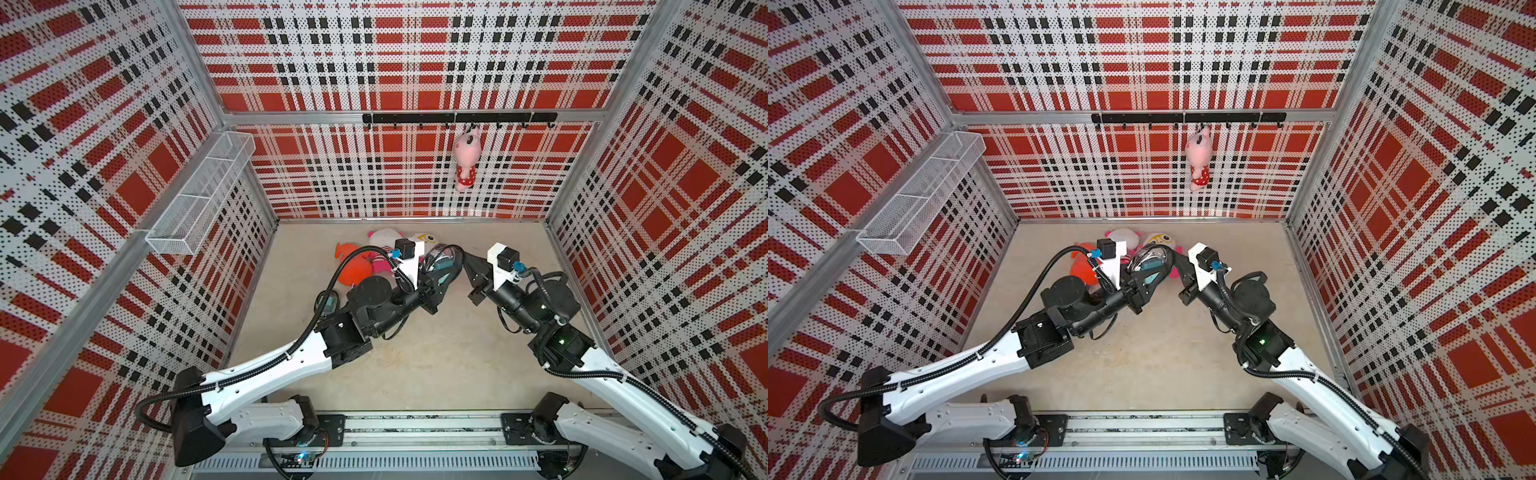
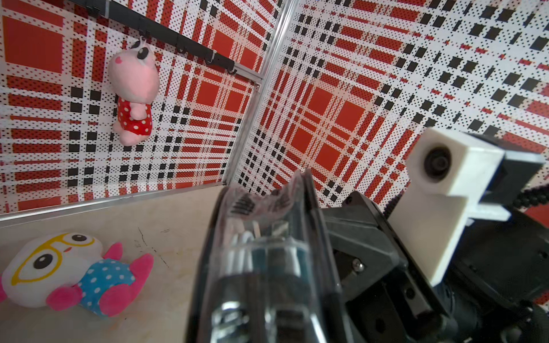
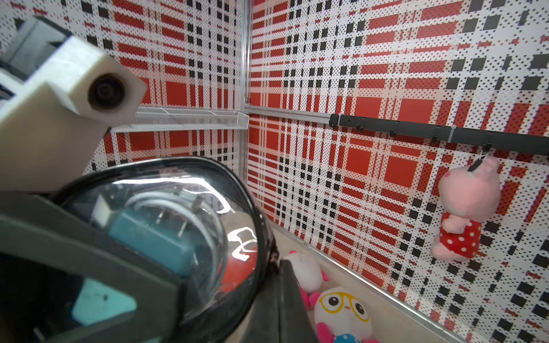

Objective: Pack away charging kits
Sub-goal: Zip the zipper on the storage bag.

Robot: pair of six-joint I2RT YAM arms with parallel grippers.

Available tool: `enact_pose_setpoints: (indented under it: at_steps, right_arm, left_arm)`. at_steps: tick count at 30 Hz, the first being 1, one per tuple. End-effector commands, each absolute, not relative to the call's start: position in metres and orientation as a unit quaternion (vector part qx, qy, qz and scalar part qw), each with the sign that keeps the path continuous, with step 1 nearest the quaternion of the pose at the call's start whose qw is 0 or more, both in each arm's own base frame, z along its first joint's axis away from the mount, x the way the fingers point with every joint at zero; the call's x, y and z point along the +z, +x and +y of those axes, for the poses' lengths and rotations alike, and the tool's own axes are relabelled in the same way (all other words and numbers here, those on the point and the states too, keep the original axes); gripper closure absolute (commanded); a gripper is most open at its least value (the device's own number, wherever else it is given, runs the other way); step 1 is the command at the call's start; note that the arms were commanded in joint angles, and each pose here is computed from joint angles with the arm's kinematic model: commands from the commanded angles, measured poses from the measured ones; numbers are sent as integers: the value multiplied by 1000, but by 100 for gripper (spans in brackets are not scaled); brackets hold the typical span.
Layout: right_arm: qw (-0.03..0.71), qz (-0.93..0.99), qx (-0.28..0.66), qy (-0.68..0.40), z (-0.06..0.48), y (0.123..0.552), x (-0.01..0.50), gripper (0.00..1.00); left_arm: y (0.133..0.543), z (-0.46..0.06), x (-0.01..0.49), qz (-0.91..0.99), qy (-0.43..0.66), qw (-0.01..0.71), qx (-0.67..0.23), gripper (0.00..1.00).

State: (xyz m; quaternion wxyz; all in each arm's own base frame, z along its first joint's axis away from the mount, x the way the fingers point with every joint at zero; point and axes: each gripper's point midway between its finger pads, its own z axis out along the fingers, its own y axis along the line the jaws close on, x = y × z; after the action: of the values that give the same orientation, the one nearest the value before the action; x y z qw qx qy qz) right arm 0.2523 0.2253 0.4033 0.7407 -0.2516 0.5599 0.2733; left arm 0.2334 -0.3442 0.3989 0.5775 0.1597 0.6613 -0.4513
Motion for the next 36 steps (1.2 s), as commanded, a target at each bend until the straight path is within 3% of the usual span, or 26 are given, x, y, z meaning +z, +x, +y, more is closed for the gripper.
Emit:
enact_pose_setpoints:
  at_steps: [1, 16, 26, 36]
  right_arm:
    - [781, 479, 346, -202, 211, 229, 447, 100]
    - [775, 406, 460, -150, 223, 208, 469, 100]
    - [751, 394, 519, -103, 226, 202, 474, 100]
    - [732, 398, 546, -84, 234, 198, 472, 100]
  left_arm:
    - [230, -346, 412, 634, 176, 594, -463, 68]
    - [185, -325, 470, 454, 149, 708, -521, 24]
    - [168, -295, 469, 368, 96, 755, -534, 14]
    - [158, -291, 481, 329, 74, 773, -537, 12]
